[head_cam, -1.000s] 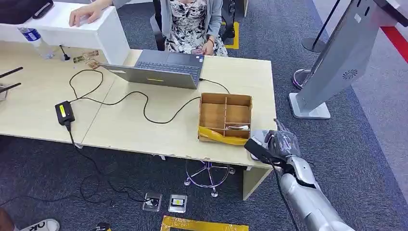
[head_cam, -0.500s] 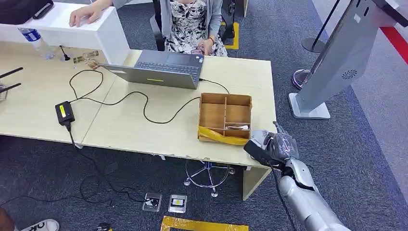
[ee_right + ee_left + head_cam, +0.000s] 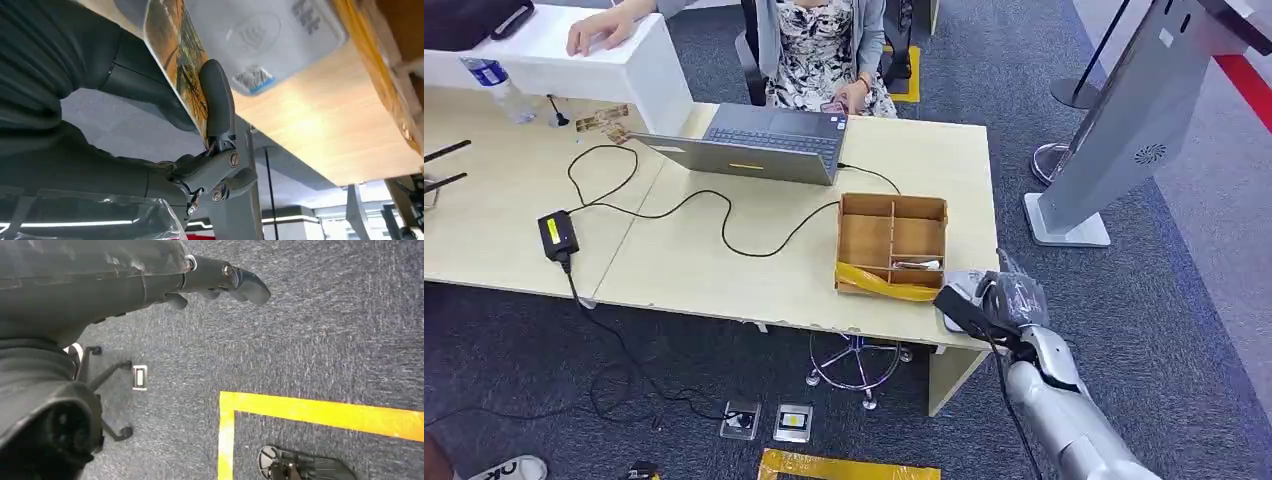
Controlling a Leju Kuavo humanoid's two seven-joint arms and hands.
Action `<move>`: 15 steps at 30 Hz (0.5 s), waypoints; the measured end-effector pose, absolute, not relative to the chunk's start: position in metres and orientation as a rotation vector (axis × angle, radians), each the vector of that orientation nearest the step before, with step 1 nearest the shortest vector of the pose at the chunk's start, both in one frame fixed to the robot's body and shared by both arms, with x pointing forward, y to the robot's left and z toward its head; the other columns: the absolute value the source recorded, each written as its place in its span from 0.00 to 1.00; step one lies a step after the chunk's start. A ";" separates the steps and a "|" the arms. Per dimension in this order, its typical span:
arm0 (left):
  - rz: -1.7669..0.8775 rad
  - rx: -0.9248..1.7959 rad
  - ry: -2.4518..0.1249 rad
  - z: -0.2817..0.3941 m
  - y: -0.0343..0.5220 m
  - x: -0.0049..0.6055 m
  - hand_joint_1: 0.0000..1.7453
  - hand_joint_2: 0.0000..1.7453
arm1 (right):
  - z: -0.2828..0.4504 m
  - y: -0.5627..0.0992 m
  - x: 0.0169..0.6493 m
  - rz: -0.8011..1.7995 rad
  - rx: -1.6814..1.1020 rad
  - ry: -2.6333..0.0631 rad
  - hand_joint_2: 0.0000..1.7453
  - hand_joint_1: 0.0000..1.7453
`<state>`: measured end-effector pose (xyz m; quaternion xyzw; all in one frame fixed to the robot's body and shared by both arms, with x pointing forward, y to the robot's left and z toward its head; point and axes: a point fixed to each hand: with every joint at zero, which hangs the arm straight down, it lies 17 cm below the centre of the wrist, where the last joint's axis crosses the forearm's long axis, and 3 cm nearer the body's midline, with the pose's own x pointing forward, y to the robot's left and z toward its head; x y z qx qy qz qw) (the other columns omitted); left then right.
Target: Pass the card to the sensor for recognition and then transmit it.
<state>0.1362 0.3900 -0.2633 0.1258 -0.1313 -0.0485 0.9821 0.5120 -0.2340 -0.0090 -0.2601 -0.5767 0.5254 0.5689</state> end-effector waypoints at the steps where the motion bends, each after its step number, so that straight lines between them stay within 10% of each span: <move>1: -0.098 0.252 -0.267 -0.263 0.390 0.138 0.00 0.00 | -0.002 -0.234 0.518 1.234 -0.623 -1.363 1.00 1.00; 15: -0.138 0.213 -0.299 -0.257 0.377 0.168 0.00 0.00 | 0.147 -0.222 0.616 1.315 -0.864 -1.463 1.00 1.00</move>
